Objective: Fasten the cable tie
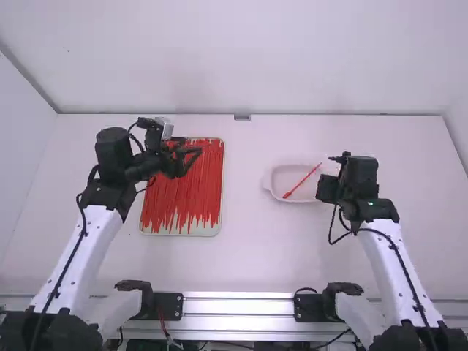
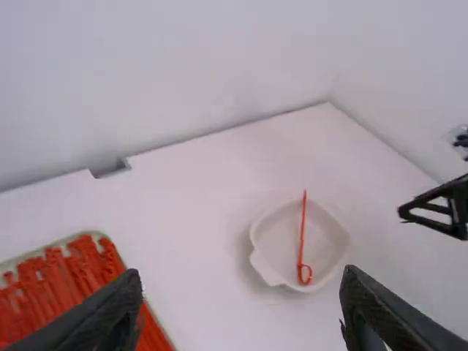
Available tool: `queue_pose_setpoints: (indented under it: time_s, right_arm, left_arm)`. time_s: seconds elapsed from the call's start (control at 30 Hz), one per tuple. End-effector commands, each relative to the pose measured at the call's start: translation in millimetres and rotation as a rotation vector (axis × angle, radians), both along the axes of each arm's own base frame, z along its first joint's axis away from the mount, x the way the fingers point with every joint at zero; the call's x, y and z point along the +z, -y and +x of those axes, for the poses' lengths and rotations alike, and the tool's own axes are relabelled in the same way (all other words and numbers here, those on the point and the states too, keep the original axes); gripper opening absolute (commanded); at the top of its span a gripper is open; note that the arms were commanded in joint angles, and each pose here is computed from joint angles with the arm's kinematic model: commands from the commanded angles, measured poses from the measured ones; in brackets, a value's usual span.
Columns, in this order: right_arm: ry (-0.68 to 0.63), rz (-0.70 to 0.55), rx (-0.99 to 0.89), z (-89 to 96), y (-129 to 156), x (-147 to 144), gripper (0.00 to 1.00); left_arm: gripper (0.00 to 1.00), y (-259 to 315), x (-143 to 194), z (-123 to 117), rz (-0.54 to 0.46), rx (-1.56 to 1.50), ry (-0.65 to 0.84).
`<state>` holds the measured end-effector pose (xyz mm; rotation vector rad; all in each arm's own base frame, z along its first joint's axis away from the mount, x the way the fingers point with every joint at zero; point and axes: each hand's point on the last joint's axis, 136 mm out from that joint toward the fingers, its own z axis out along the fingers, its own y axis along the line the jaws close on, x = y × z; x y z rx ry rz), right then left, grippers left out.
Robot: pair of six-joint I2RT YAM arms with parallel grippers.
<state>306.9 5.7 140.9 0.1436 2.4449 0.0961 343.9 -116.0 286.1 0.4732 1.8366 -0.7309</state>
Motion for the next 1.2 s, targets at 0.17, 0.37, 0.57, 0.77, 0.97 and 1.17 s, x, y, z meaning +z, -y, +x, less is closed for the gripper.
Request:
queue_pose_setpoints:
  time_s: [0.17,0.37,0.57,0.77,0.97,1.17]
  right_arm:
    - [0.164,-0.102,0.081,-11.8,3,4,0.54]
    - [0.299,-0.107,0.074,-18.3,3,7,0.40]
    - [0.453,-0.113,0.066,-26.2,3,9,0.25]
    - [0.471,-0.114,0.065,-40.9,3,-14,0.13]
    - [0.471,-0.114,0.065,-52.9,3,-39,0.03]
    - [0.471,-0.114,0.065,-61.3,3,-62,0.00]
  left_arm:
    - [0.55,-26,-16,-19,0.081,0.177,0.071]
    - [0.42,-46,-41,-35,0.126,0.302,0.069]
    - [0.26,-72,-75,-54,0.178,0.451,0.067]
    - [0.13,-92,-104,-68,0.219,0.567,0.065]
    - [0.03,-111,-130,-79,0.255,0.669,0.064]
    - [0.00,-116,-153,-88,0.264,0.697,0.063]
